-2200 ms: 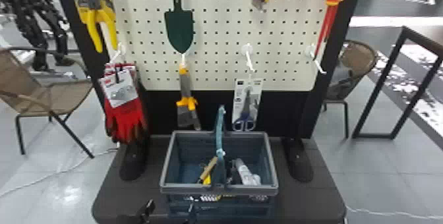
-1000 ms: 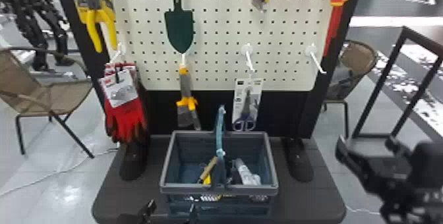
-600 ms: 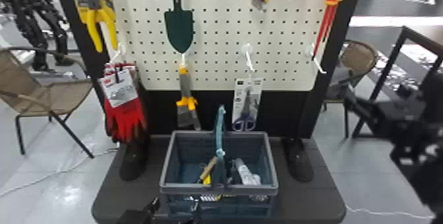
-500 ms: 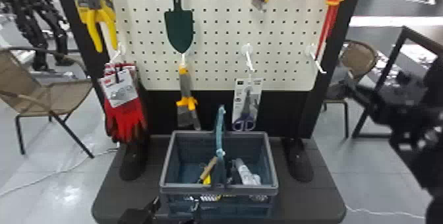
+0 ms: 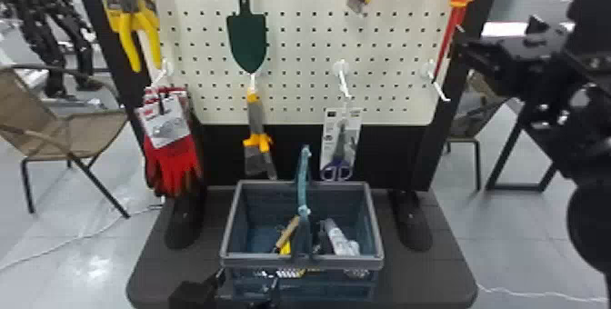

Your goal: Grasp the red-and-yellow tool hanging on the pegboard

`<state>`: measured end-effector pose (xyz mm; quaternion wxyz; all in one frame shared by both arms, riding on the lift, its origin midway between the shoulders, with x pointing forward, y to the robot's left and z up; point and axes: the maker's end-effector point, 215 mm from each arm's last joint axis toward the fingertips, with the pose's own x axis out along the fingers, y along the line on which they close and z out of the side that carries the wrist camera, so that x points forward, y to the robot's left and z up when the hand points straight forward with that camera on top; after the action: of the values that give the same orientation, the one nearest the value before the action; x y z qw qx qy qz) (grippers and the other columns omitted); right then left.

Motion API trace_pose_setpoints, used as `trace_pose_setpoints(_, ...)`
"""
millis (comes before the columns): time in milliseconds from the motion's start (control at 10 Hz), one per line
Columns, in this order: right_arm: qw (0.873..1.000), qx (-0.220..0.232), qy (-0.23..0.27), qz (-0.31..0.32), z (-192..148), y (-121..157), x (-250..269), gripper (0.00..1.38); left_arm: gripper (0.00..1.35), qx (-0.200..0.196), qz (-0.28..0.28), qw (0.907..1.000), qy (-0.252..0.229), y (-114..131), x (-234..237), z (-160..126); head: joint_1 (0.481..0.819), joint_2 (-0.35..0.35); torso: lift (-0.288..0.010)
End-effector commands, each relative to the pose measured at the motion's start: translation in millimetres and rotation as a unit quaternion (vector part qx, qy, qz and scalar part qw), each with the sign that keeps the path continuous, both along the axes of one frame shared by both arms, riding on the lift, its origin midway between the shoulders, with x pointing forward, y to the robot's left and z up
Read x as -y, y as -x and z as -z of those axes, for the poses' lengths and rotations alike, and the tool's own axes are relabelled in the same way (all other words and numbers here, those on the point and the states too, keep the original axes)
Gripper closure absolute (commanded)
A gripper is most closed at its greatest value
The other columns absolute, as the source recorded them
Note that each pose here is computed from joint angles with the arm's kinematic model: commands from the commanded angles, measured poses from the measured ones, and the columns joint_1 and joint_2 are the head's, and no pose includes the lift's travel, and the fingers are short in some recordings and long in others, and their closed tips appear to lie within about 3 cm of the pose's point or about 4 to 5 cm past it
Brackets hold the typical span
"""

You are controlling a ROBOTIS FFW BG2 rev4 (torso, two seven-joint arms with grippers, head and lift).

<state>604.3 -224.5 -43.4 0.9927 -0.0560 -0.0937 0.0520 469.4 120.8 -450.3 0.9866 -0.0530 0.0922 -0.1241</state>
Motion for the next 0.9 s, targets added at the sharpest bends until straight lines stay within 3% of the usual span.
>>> trace_pose_setpoints(0,1.000,-0.001,0.027,-0.001,-22.6,0.9,-26.5,0.17,0.17,-0.002,0.000,1.0000,-0.002,0.3,-0.7,1.2,0.549,0.000,-0.100)
trace_pose_setpoints(400,0.998,-0.008,0.054,-0.011,-44.0,-26.5,-64.7,0.17,0.17,-0.002,0.007,0.9999,-0.009,-2.0,-0.8,0.0,0.549,0.000,-0.100)
trace_pose_setpoints(500,0.997,0.011,0.075,0.011,-68.1,-28.2,-56.8,0.17,0.17,-0.001,0.005,1.0000,-0.007,-1.6,-2.2,-0.6,0.549,0.000,-0.100)
trace_pose_setpoints(800,0.995,0.005,0.094,0.042,-71.3,-32.7,-37.5,0.17,0.17,0.000,0.001,1.0000,-0.003,-1.0,-4.1,-1.1,0.549,0.000,-0.100)
